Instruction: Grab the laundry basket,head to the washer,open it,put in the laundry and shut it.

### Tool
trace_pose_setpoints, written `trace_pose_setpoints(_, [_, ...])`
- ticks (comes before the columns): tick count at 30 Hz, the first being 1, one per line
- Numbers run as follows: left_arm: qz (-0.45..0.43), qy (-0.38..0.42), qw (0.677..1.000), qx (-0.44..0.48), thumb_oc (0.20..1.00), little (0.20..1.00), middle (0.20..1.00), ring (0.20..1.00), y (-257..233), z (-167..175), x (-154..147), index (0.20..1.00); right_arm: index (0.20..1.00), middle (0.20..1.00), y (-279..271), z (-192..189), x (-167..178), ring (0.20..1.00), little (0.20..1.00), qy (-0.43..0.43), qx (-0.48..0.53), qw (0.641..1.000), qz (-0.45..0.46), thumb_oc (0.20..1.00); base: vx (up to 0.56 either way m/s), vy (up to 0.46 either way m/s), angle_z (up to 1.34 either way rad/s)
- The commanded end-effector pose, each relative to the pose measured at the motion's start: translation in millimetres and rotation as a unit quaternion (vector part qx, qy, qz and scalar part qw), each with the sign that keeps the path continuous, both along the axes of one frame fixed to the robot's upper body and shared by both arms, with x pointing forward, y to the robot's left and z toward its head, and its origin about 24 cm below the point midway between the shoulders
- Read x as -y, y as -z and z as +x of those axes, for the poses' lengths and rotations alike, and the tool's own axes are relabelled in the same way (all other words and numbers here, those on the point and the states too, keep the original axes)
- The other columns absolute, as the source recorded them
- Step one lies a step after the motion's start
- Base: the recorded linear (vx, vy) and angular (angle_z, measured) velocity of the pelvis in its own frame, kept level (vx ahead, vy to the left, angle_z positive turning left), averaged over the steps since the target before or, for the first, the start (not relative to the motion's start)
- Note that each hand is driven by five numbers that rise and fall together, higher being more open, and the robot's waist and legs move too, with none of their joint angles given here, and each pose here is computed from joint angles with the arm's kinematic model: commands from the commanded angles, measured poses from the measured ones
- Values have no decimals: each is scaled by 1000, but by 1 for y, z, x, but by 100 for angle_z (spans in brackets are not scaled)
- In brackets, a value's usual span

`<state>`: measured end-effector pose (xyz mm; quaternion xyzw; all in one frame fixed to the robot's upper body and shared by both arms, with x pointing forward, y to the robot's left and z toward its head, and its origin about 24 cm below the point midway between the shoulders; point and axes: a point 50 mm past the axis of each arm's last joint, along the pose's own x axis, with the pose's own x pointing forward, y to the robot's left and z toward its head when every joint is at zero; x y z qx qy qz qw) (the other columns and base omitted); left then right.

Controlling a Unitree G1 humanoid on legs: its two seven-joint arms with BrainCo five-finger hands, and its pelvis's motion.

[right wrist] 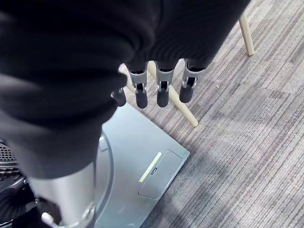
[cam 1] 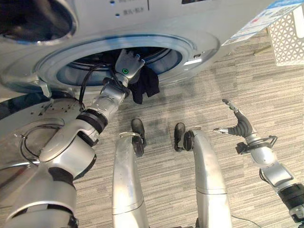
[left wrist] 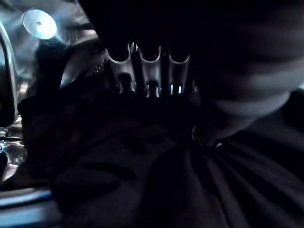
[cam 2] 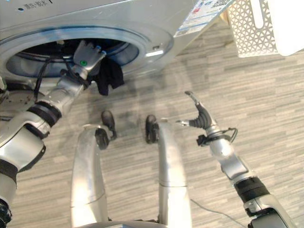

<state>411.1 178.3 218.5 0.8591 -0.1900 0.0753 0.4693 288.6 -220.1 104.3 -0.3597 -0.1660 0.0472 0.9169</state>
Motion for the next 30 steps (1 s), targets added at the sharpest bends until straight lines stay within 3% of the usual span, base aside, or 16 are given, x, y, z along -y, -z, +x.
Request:
trace_pose_setpoints(1, [-37, -22, 998, 44, 200, 200, 200, 200, -23, -2, -22, 200, 1000, 1000, -29, -8, -6, 1000, 1000, -24, 77, 997, 15, 1000, 0, 0, 0])
trace_pose_setpoints(6, [-88, -12, 991, 97, 200, 200, 200, 200, -45, -8, -34, 200, 1000, 1000, -26, -11, -4, 1000, 1000, -18, 78, 997, 13, 1000, 0, 0, 0])
trace_pose_setpoints(9, [-193, 16, 964, 184, 200, 200, 200, 200, -75, -19, -47, 200, 1000, 1000, -19, -14, -5, 1000, 1000, -12, 69, 997, 13, 1000, 0, 0, 0])
trace_pose_setpoints(14, [-256, 36, 935, 244, 200, 200, 200, 200, -101, -27, -52, 200, 1000, 1000, -17, -15, -8, 1000, 1000, -19, 65, 998, 16, 1000, 0, 0, 0])
trace_pose_setpoints(23, [-225, 33, 927, 300, 200, 200, 200, 200, -134, -29, -46, 200, 1000, 1000, -20, -16, -10, 1000, 1000, -41, 61, 997, -1, 1000, 2, 0, 1])
trace_pose_setpoints(24, [-269, 25, 918, 290, 865, 865, 865, 865, -133, -23, -44, 865, 1000, 1000, -20, -16, -12, 1000, 1000, -46, 59, 997, -2, 1000, 0, 0, 0])
trace_pose_setpoints(25, [-269, 26, 918, 291, 1000, 1000, 1000, 1000, -133, -23, -43, 1000, 1000, 1000, -21, -16, -11, 1000, 1000, -45, 59, 997, -2, 1000, 0, 0, 0])
trace_pose_setpoints(30, [-268, 22, 926, 265, 1000, 1000, 1000, 1000, -143, -19, -36, 1000, 1000, 1000, -24, -18, -10, 1000, 1000, -48, 59, 997, -4, 1000, 0, 0, 0])
